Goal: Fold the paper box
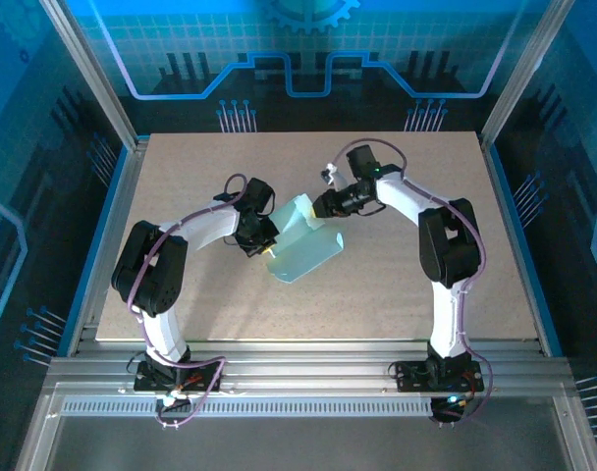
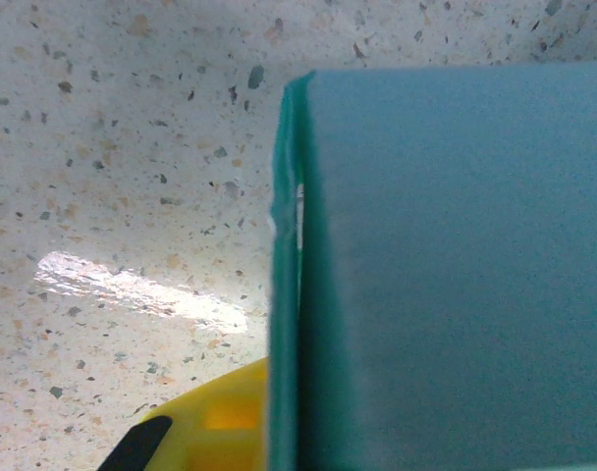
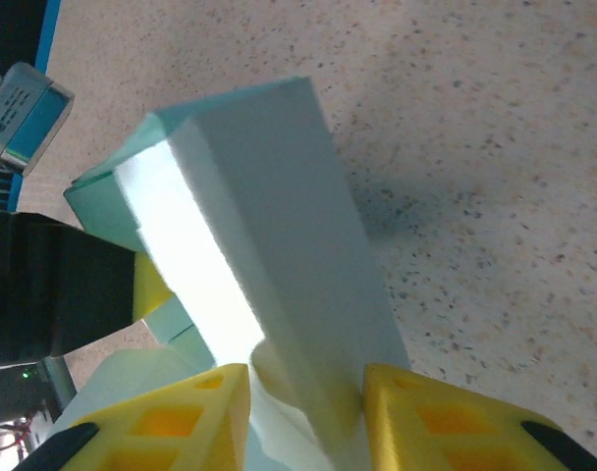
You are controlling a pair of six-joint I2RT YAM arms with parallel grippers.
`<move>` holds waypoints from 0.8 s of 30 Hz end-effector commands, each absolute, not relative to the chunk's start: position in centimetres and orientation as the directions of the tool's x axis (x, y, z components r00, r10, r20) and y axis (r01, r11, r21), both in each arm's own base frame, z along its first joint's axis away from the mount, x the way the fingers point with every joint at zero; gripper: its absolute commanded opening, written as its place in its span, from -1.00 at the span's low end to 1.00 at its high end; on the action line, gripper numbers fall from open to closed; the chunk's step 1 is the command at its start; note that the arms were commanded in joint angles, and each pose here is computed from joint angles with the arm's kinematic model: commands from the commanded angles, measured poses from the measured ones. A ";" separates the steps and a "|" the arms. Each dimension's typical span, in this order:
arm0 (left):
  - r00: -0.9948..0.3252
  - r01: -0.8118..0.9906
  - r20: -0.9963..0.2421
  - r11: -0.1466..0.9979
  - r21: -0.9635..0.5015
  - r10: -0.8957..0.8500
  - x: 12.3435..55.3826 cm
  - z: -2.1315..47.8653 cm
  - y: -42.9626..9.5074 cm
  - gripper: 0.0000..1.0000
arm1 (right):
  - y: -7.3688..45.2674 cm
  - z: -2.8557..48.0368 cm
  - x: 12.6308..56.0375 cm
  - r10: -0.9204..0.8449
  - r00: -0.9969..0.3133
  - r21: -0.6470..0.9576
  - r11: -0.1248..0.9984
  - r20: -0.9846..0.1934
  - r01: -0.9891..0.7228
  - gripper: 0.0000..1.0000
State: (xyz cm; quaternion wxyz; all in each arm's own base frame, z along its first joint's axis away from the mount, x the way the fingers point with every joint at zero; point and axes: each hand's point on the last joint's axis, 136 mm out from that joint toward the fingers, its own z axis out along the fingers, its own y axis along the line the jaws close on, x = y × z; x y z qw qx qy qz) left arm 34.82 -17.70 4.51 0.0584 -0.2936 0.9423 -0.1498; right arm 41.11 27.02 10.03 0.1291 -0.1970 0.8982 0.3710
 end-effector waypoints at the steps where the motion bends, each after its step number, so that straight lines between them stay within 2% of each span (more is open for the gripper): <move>1: -0.829 -0.526 -0.013 0.787 -0.322 -0.559 34.6 4.7 -17.7 -1.00 | 27.6 10.3 40.2 -0.327 -0.865 0.562 0.661 -0.381 -0.498 -0.27; 6: -0.818 -0.547 -0.001 0.778 -0.309 -0.575 34.4 4.5 -17.6 -0.97 | 27.3 9.8 40.2 -0.373 -0.845 0.451 0.723 -0.382 -0.523 -0.26; 9: -0.811 -0.554 -0.005 0.771 -0.315 -0.585 34.5 4.7 -17.6 -0.72 | 27.2 9.7 40.5 -0.370 -0.847 0.435 0.737 -0.381 -0.517 -0.28; 13: -0.810 -0.556 -0.002 0.768 -0.320 -0.587 34.4 5.0 -17.6 -0.54 | 26.9 9.6 40.7 -0.368 -0.850 0.417 0.752 -0.376 -0.510 -0.28; 24: -0.807 -0.554 -0.010 0.764 -0.330 -0.590 34.6 5.7 -17.4 -0.35 | 26.3 9.7 41.1 -0.357 -0.854 0.399 0.769 -0.379 -0.498 -0.24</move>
